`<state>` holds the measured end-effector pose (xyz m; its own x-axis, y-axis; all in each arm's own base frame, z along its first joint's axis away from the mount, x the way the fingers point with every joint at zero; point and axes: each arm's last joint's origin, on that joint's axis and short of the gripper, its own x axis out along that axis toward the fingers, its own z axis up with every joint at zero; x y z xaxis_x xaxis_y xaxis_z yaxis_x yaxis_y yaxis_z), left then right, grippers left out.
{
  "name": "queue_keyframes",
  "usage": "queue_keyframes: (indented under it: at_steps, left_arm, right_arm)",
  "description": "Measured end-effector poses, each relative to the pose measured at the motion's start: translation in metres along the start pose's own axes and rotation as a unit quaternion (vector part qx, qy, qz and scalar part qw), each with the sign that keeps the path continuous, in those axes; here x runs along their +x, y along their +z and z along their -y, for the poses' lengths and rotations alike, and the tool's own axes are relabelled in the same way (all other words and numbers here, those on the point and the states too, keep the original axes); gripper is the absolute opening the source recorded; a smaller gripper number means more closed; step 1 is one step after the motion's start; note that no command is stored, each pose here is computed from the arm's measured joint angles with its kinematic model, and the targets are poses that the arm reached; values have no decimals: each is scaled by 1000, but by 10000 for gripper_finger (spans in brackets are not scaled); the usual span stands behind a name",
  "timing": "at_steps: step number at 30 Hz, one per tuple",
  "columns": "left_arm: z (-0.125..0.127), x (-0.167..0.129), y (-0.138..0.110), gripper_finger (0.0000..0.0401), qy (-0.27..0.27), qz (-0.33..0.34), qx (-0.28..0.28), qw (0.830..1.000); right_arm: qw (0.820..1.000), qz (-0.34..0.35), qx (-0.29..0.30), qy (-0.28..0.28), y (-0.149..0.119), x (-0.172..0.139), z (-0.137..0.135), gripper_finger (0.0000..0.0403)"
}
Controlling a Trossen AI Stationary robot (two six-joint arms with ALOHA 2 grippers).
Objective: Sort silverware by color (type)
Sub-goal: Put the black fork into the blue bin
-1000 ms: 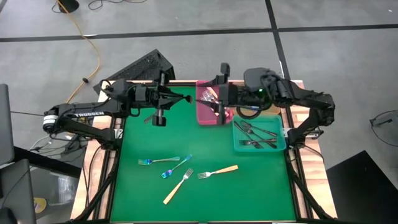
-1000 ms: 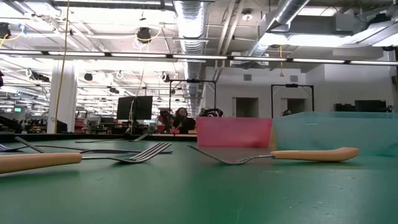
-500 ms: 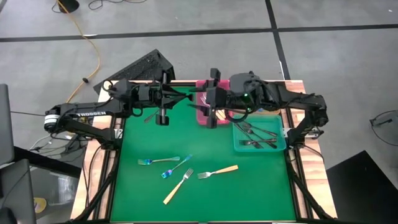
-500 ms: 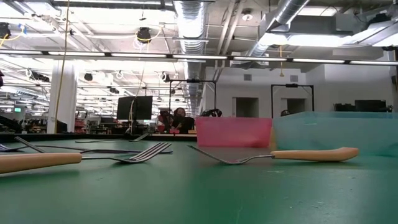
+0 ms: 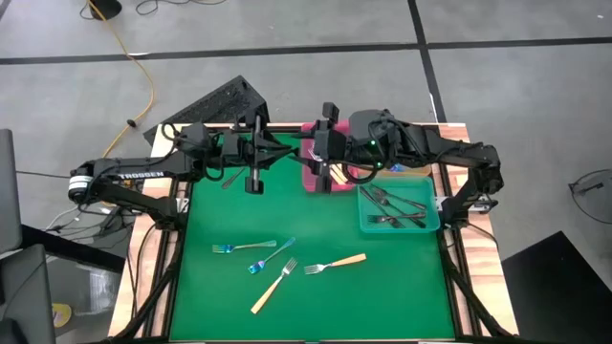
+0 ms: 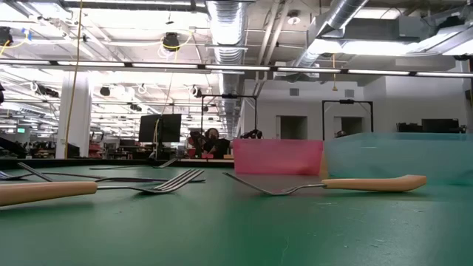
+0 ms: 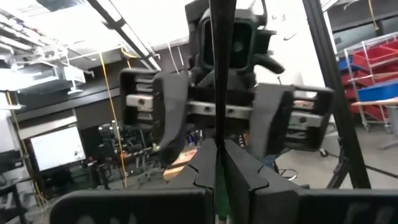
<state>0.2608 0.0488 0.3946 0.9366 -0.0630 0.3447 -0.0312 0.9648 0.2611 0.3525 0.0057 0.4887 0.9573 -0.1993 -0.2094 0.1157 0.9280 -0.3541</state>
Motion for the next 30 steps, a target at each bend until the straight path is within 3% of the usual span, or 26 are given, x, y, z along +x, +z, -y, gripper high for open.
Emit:
queue_keyframes:
  at_steps: [16, 30]
  left_arm:
    - [0, 0, 3, 0, -13, 19, -1, 1000]
    - [0, 0, 3, 0, -14, 19, -12, 1000]
  right_arm:
    - [999, -27, 28, -1, -8, 2, 8, 221]
    - [998, -28, 53, 3, -10, 3, 15, 128]
